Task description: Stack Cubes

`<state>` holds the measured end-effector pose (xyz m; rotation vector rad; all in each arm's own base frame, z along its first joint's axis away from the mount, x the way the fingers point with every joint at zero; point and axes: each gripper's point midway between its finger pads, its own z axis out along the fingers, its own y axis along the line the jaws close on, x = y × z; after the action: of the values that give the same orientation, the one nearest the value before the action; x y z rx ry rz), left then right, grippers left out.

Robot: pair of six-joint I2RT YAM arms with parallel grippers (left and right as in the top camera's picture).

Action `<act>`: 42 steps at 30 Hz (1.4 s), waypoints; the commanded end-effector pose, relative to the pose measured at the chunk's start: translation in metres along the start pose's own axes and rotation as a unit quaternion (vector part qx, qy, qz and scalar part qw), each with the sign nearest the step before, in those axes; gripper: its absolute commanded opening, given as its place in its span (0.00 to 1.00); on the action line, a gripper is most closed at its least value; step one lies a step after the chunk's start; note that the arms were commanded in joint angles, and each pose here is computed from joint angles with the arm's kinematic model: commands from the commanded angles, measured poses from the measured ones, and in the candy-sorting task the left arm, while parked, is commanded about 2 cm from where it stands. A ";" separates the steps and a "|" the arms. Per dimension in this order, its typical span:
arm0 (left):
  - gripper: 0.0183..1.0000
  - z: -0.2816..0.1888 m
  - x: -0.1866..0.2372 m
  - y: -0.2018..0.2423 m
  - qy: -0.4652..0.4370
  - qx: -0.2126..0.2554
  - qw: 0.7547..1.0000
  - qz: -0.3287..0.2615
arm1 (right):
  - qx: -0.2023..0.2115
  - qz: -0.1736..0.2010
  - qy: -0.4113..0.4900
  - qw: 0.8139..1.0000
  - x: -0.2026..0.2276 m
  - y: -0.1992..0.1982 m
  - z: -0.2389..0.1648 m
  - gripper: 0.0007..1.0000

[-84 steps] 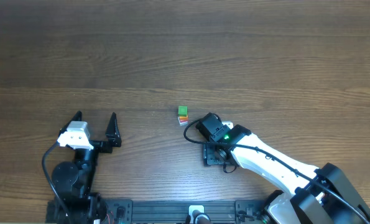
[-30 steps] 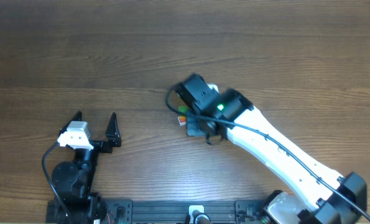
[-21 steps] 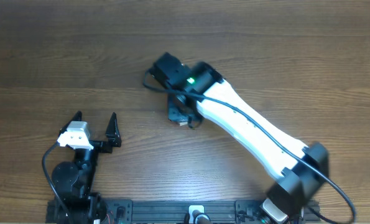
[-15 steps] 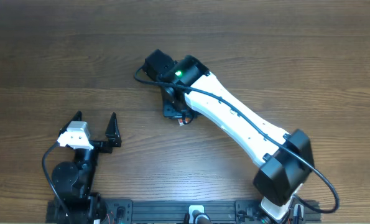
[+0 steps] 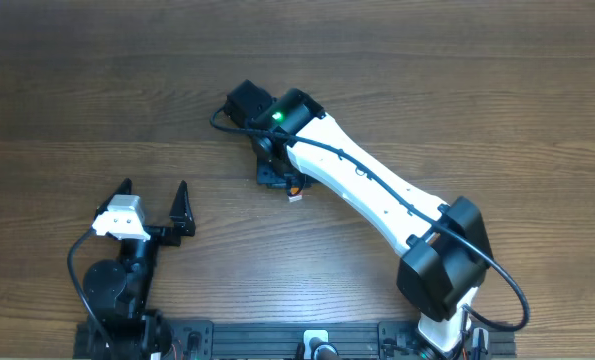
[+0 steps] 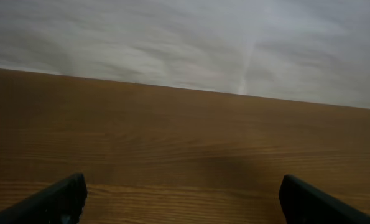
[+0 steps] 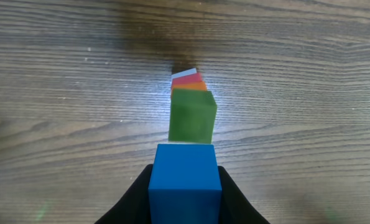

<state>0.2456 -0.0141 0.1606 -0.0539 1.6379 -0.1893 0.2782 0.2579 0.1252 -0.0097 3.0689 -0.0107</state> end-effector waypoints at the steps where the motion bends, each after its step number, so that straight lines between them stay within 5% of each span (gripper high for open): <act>1: 1.00 0.000 0.002 -0.001 0.001 0.004 1.000 0.007 | 0.010 0.021 -0.005 1.000 -0.011 -0.003 0.006 0.01; 37: 1.00 0.000 0.002 -0.001 0.001 0.004 1.000 0.007 | 0.015 0.033 0.000 0.999 -0.017 0.000 0.023 0.01; 42: 1.00 0.000 0.002 -0.001 0.001 0.004 1.000 0.007 | 0.016 0.033 0.001 0.999 -0.017 -0.001 0.023 0.14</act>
<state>0.2456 -0.0140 0.1606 -0.0542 1.6379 -0.1890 0.2897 0.2574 0.1040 0.0574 3.0829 -0.0483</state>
